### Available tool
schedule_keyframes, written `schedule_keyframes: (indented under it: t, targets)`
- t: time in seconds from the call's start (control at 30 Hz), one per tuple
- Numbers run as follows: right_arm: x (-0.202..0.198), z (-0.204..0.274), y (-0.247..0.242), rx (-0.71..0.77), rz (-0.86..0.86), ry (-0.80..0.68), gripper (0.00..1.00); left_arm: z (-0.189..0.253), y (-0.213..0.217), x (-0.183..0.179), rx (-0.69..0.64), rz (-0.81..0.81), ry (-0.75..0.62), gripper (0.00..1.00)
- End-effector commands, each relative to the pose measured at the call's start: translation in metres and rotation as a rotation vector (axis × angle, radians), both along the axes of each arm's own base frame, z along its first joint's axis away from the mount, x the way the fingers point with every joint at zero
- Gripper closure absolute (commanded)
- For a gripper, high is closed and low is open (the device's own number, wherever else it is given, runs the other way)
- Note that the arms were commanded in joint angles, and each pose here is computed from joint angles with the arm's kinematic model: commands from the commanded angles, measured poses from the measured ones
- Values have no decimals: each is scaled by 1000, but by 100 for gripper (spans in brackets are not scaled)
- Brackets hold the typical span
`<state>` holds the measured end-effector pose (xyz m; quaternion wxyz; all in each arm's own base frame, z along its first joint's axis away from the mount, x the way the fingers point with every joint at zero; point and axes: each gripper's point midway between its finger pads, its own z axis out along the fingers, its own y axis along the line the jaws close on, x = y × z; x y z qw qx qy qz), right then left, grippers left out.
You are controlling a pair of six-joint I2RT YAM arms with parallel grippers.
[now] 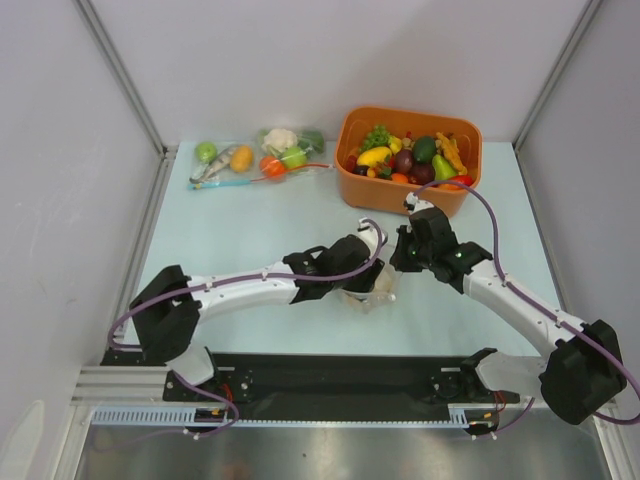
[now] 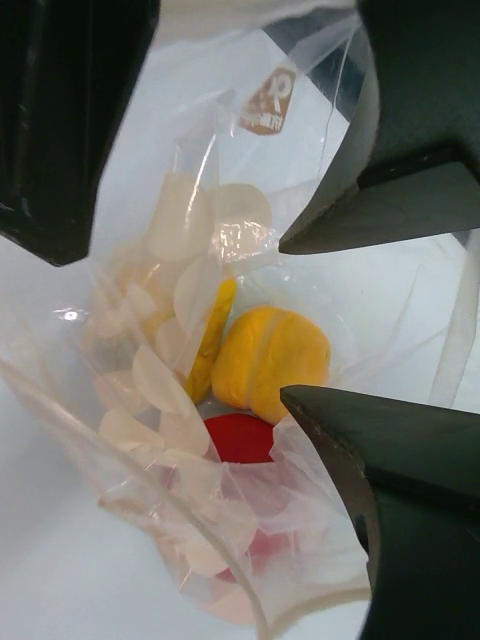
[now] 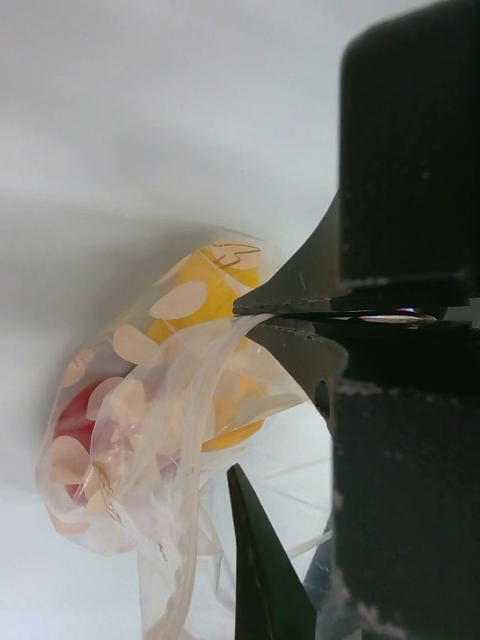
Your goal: Open the zip-top bag and remove the fake food
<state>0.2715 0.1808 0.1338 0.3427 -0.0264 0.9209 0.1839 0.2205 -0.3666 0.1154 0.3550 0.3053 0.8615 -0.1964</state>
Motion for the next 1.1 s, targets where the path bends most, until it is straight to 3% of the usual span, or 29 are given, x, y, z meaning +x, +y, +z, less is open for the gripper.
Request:
schedule_keyframes:
  t: [0.0,0.43,0.7,1.07]
  targets:
    - [3,-1,0,-6,1,-9,100,-4,-6,-6,13,-22,39,40]
    - [3,-3,1,-6,5,-5,100,-19,-4,-7,47,-30,51,34]
    - [3,-5,0,-8,5,-3,100,-35,13,6,143,42,30,30]
    - [2,-9,4,0,24,14,100,-44,10,21,154,51,4,27]
